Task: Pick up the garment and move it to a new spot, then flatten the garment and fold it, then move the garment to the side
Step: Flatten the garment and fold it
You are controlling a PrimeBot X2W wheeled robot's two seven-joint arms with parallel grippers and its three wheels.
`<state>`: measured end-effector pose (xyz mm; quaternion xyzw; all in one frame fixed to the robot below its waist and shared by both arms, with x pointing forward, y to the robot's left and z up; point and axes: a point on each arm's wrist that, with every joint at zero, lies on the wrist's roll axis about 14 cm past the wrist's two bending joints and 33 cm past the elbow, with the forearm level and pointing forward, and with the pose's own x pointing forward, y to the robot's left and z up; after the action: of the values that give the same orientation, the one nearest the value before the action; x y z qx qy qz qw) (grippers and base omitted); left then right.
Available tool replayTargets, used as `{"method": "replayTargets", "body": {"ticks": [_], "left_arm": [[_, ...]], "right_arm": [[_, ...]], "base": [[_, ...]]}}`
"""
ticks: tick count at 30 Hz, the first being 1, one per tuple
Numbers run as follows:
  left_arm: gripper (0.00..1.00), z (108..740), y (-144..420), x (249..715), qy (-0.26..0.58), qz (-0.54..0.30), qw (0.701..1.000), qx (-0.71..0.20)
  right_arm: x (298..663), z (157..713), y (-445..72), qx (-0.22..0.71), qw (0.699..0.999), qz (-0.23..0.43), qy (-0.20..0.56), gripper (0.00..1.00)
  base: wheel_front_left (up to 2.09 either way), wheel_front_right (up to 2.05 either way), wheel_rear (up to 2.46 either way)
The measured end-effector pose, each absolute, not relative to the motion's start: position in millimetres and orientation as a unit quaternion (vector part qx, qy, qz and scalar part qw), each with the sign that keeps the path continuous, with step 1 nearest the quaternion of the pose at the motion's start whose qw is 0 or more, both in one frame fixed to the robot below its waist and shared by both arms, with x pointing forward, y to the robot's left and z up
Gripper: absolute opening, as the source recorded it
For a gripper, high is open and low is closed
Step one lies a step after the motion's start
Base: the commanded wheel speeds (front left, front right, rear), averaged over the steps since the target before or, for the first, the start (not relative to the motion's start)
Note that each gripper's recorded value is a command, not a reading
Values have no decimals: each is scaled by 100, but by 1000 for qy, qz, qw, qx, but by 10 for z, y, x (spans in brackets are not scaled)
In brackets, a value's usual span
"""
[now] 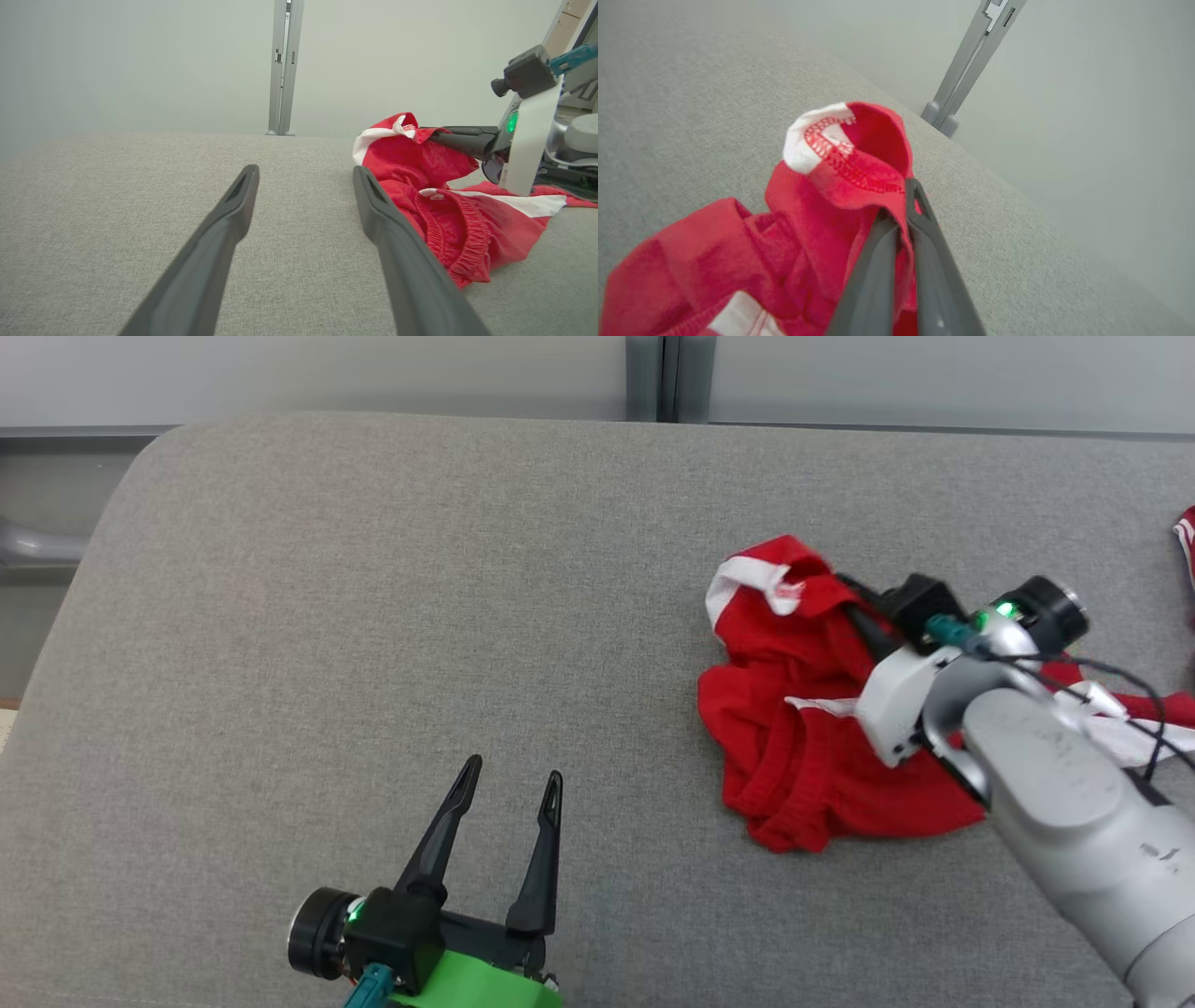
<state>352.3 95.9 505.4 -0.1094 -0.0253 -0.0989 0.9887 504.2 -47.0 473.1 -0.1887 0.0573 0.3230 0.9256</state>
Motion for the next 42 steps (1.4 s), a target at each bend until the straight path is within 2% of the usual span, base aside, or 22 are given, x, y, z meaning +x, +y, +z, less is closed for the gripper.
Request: {"method": "replayTargets", "body": {"ticks": [3,4,7,10,16,23,29,33,38,42], "left_arm": [[100,5040,946,3530,-23,-101,989,-110],[100,5034,940,3533,-22,-102,988,-110],[100,5035,924,3546,-22,-105,988,-110],[100,5030,908,3562,-21,-107,988,-111],[100,5060,672,3643,-24,-156,980,-123],[100,4949,212,3755,1,-242,961,-134],[100,4759,-186,3793,86,-297,926,-216],[100,4735,-427,3840,156,-327,891,-275],[100,4695,-591,3898,236,-319,851,-345],[100,4611,-669,3945,278,-308,836,-359]], "right_arm": [[5289,4864,-877,-177,949,258,49,0],[5368,4903,-1057,-170,957,229,48,100],[5438,4893,-1331,-161,968,185,53,100],[5418,4902,-1311,-148,972,176,44,100],[5252,4914,-1396,-122,980,158,20,100],[4896,4797,-1690,-115,985,128,17,100],[4722,4868,-1958,-118,989,93,5,100],[4580,4929,-2035,-119,989,83,-6,100],[4376,5081,-1998,-107,991,78,-36,100],[4211,5086,-1999,-98,992,72,-40,100]], "base": [[0,0,0],[0,0,0],[0,0,0],[0,0,0],[0,0,0],[0,0,0],[0,0,0],[0,0,0],[0,0,0],[0,0,0]]}}
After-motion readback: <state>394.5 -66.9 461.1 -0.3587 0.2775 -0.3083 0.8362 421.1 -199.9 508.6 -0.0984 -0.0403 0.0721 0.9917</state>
